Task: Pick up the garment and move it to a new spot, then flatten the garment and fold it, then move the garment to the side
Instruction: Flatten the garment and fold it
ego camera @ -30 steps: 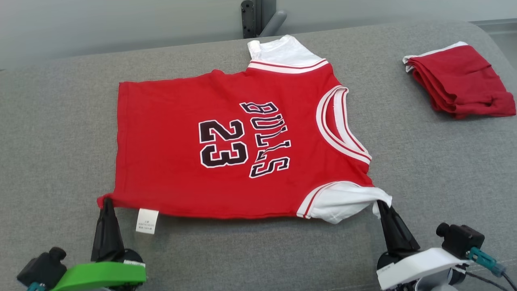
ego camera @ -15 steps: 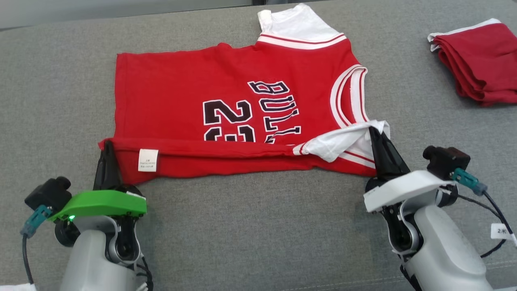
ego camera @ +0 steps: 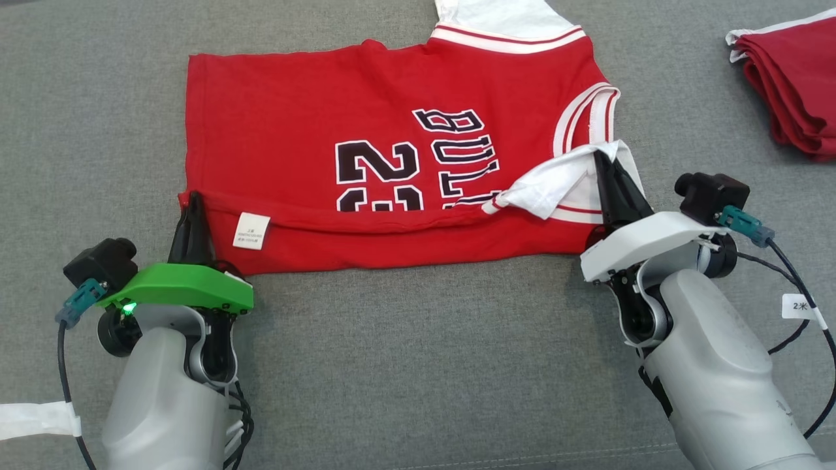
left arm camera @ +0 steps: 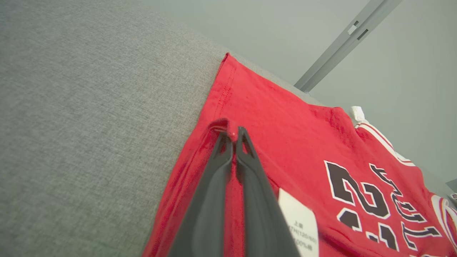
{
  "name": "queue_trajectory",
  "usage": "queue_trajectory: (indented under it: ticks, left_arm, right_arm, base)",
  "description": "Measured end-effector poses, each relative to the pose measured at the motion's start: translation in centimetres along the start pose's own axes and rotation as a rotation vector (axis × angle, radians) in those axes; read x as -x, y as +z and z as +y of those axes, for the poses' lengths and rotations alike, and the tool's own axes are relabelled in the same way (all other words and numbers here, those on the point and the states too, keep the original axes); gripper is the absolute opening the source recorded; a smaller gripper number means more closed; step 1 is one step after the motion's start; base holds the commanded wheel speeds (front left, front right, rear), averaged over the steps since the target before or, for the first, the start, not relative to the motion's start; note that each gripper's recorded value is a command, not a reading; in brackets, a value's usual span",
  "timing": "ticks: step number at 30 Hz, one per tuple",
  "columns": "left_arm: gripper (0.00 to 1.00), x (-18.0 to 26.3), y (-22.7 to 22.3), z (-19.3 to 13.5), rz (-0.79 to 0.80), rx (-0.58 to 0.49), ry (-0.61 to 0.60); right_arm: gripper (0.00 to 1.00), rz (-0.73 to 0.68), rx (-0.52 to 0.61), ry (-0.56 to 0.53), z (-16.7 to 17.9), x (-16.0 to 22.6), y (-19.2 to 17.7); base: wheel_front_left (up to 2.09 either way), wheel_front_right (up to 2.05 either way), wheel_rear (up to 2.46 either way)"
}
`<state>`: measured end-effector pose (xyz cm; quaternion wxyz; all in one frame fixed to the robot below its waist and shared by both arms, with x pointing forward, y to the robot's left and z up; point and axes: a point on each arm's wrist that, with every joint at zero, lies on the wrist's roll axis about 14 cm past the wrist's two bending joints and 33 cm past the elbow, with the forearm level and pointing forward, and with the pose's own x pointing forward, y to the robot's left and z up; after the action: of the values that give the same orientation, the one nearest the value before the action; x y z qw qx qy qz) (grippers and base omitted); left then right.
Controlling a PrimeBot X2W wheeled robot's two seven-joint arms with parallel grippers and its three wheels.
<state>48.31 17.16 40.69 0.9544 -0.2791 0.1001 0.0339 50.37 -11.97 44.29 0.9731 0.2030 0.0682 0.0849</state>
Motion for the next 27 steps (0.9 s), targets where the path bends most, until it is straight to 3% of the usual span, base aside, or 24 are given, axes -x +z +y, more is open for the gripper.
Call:
queue_trajectory:
  ticks: [9, 10, 11, 12, 13, 14, 27]
  left_arm:
    - [0.00, -0.9, 0.3, -0.2, -0.005, -0.007, -0.003]
    - [0.13, -0.9, 0.2, -0.1, -0.002, -0.008, -0.001]
    - [0.43, -0.9, 0.2, 0.0, 0.001, -0.009, 0.001]
    - [0.99, -0.9, 0.1, -0.1, 0.002, -0.010, 0.001]
    - [1.00, -1.0, 0.2, -0.1, 0.001, -0.011, -0.001]
    - [1.00, -1.1, 0.2, -0.2, 0.000, -0.011, -0.002]
    - [1.00, 0.6, 1.7, -0.6, -0.060, 0.011, -0.030]
  right_arm:
    - [0.00, 0.010, 0.016, -0.009, -0.2, -1.4, 0.0]
    - [0.02, 0.013, 0.016, -0.011, -0.2, -1.4, -0.1]
    - [0.22, 0.014, 0.016, -0.013, -0.2, -1.6, 0.0]
    - [0.43, 0.015, 0.014, -0.015, -0.3, -1.7, 0.0]
    - [0.96, 0.018, 0.012, -0.017, -0.3, -1.7, -0.1]
    - [1.00, 0.020, 0.012, -0.018, -0.3, -1.8, -0.1]
    - [1.00, -0.061, 0.013, 0.018, 1.5, -4.1, 3.5]
  base:
    - [0.00, 0.00, 0.00]
    - [0.00, 0.00, 0.00]
    - [0.00, 0.00, 0.00]
    - [0.00, 0.00, 0.00]
    - [0.00, 0.00, 0.00]
    - [0.00, 0.00, 0.00]
    - [0.00, 0.00, 0.00]
